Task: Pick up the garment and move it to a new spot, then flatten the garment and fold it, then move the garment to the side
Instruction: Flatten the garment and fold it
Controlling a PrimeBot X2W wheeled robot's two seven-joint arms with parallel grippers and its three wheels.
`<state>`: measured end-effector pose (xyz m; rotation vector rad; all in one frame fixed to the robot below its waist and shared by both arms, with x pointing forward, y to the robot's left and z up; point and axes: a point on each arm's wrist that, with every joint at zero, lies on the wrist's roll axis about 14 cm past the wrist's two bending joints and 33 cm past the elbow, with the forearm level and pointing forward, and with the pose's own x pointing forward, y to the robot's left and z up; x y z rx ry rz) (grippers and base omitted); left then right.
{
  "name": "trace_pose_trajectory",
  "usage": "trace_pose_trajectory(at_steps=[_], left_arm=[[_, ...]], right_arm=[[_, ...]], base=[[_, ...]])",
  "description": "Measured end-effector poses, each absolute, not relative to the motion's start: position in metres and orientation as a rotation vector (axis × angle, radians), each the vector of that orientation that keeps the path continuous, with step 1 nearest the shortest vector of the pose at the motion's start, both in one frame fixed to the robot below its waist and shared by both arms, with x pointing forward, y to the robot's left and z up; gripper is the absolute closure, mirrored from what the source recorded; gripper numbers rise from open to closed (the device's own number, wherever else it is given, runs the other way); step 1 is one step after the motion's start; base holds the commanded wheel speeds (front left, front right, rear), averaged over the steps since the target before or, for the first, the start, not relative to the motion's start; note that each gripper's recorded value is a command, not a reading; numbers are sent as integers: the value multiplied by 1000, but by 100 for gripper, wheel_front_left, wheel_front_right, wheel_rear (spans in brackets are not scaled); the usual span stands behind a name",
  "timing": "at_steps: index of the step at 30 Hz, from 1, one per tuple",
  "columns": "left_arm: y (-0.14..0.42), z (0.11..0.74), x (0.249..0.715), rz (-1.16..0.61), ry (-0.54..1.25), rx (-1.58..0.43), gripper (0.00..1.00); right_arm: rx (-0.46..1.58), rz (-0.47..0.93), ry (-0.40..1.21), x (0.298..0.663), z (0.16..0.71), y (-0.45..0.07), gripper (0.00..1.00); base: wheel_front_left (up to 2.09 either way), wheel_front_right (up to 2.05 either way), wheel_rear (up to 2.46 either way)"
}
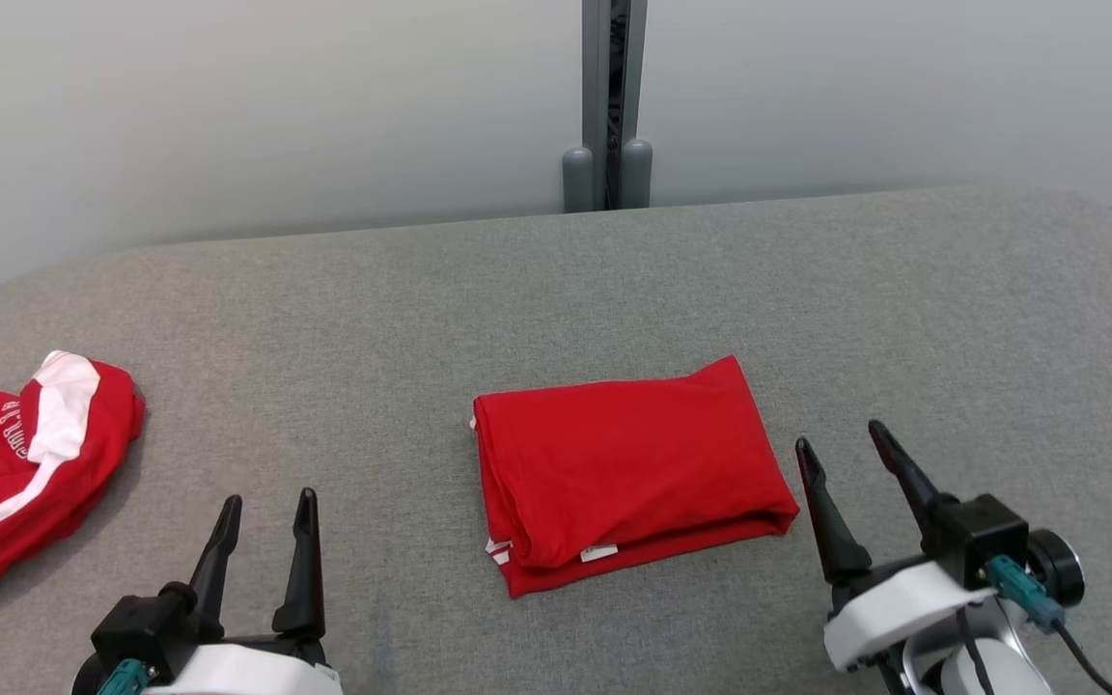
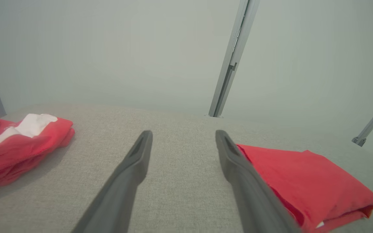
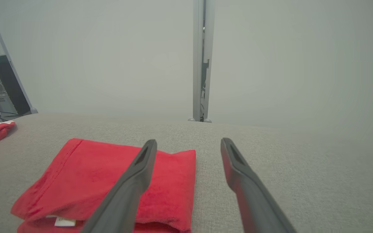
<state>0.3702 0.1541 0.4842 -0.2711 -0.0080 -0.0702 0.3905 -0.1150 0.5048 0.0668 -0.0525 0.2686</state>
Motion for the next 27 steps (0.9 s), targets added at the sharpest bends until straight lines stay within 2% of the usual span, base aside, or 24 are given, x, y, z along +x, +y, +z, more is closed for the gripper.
trace_pose_trajectory(at_steps=[12,27], left_arm=[[158,481,355,-47,0,-273,0],[158,486,351,-43,-14,-274,0]], right_arm=[[122,257,-51,366,501,-114,0],[140,272,-61,363,505,-108,0]], base=[[0,0,0],[0,0,0]])
